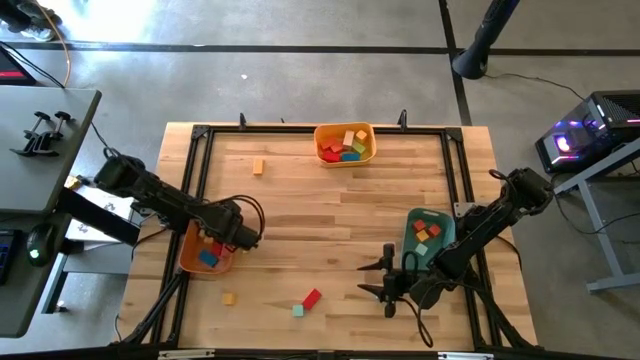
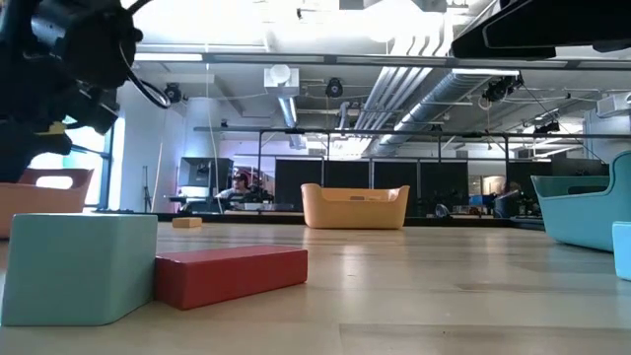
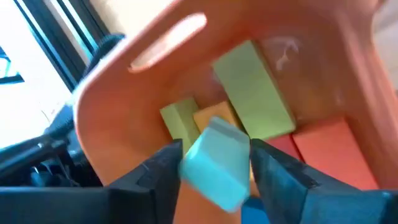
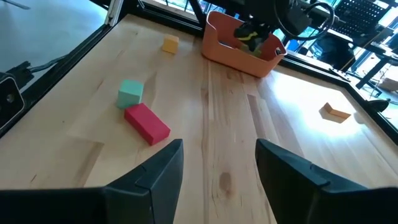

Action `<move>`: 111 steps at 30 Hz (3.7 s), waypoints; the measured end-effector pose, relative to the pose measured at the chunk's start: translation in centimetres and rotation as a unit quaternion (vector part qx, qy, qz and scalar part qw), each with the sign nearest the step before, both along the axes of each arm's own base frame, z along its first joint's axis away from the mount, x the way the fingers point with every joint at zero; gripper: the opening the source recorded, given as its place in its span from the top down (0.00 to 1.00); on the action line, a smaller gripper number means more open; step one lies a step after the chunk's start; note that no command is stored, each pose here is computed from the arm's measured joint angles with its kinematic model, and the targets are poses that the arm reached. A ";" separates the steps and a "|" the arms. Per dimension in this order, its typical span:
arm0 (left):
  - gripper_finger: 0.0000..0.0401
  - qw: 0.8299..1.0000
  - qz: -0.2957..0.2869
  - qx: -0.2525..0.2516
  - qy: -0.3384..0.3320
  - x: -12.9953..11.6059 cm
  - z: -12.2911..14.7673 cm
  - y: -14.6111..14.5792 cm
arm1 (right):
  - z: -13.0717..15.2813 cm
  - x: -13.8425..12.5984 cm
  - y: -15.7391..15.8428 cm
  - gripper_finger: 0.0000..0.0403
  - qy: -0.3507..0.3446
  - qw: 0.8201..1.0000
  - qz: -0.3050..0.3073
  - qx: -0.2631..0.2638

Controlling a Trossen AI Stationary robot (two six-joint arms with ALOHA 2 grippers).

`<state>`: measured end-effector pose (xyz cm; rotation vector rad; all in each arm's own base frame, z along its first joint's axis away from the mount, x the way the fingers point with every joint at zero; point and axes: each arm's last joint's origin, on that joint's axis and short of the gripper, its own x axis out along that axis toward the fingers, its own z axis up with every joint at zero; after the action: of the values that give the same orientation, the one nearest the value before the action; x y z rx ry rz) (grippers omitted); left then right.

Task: Sort blocks by size
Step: Put the light blue medium block into the orange bin, then put the light blue small block into the green bin

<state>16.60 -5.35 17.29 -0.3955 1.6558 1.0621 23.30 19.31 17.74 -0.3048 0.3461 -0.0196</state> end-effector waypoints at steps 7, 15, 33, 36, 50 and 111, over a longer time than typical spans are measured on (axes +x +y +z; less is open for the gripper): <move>0.50 1.000 0.002 0.010 0.006 -0.2 0.5 0.7 | 0.0 0.0 0.0 0.51 0.000 1.000 0.000 0.000; 0.50 0.993 -0.012 0.069 -0.094 -0.7 5.4 0.8 | 0.0 0.1 -0.2 0.51 0.000 1.000 -0.003 0.000; 0.51 0.755 -0.318 0.155 -0.551 7.5 7.4 -9.6 | -0.2 0.1 -0.1 0.51 0.014 1.000 0.008 0.020; 0.51 0.720 -0.383 0.145 -0.561 9.5 6.4 -11.1 | -0.2 0.2 -0.2 0.51 0.013 1.000 0.007 0.019; 0.51 0.778 -0.314 0.055 -0.541 16.3 -2.6 -7.7 | -0.2 1.1 -1.1 0.51 0.028 0.997 0.020 0.065; 0.51 0.663 -0.398 0.128 -0.621 19.5 0.2 -6.4 | -5.1 -1.1 -0.4 0.34 0.308 0.945 0.053 0.098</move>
<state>36.07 -11.76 17.52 -0.0846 0.2735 0.1358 22.17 18.88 12.61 -0.1232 0.9481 0.2205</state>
